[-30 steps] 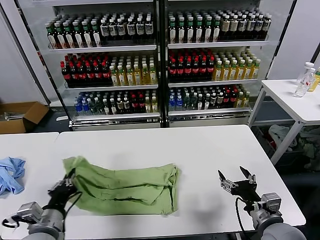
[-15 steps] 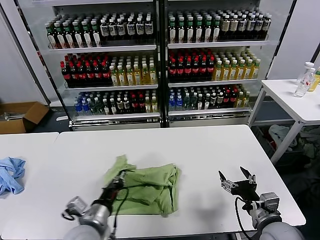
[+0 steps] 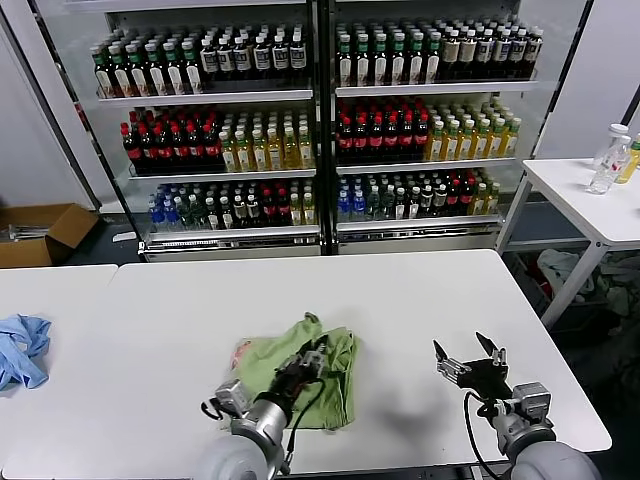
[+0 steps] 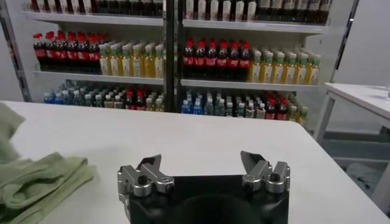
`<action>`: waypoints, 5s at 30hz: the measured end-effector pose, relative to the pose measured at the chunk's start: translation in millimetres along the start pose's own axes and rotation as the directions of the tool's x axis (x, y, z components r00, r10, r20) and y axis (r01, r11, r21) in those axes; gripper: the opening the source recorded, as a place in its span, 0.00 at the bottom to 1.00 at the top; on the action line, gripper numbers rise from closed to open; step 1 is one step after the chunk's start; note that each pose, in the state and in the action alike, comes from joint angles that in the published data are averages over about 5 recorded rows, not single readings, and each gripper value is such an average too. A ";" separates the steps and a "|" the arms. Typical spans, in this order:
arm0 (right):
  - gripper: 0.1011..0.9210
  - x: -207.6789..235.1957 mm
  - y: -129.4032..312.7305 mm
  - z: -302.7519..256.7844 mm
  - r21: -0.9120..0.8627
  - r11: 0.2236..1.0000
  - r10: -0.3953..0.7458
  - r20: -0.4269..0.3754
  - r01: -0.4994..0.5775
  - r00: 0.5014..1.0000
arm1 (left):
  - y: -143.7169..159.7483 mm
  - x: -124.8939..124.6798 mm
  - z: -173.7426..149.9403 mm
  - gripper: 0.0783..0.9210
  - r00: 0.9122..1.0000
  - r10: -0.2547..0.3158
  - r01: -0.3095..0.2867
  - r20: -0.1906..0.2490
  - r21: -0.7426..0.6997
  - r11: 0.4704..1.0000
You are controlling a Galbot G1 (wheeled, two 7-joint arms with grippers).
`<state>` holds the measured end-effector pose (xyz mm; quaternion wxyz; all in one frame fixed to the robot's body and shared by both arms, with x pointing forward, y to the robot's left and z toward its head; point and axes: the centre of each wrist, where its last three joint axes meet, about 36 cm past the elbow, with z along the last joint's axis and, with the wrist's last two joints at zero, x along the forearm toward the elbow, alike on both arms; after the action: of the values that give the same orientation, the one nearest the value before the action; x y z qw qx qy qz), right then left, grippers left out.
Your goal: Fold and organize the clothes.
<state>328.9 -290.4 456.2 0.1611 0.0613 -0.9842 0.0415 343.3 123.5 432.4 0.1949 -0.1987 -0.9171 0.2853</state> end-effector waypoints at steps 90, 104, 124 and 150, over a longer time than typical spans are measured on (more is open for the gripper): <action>0.88 19.1 6.8 -17.5 -0.024 0.999 -0.036 0.052 0.037 0.998 | 137.7 137.7 -178.2 0.02 0.925 -0.301 0.342 0.234 -0.161 0.926; 0.88 32.0 4.9 -26.3 -0.019 0.999 -0.031 0.081 0.033 0.996 | 65.8 40.1 -84.4 0.02 0.990 -0.101 0.087 0.100 0.131 0.988; 0.88 21.9 -0.8 -27.2 -0.033 0.999 -0.030 0.089 0.033 0.996 | -0.5 -75.3 -16.8 0.44 0.997 0.070 -0.076 0.034 0.221 0.972; 0.67 -119.4 116.2 25.4 -0.259 0.949 -0.208 -0.083 0.180 0.975 | 48.4 66.3 -23.9 0.88 0.955 -0.182 0.177 0.235 0.046 0.983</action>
<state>417.8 -165.2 386.6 0.2246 0.1348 -0.9604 -0.0954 310.8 202.4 437.7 0.1112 -0.0765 -0.9445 0.2995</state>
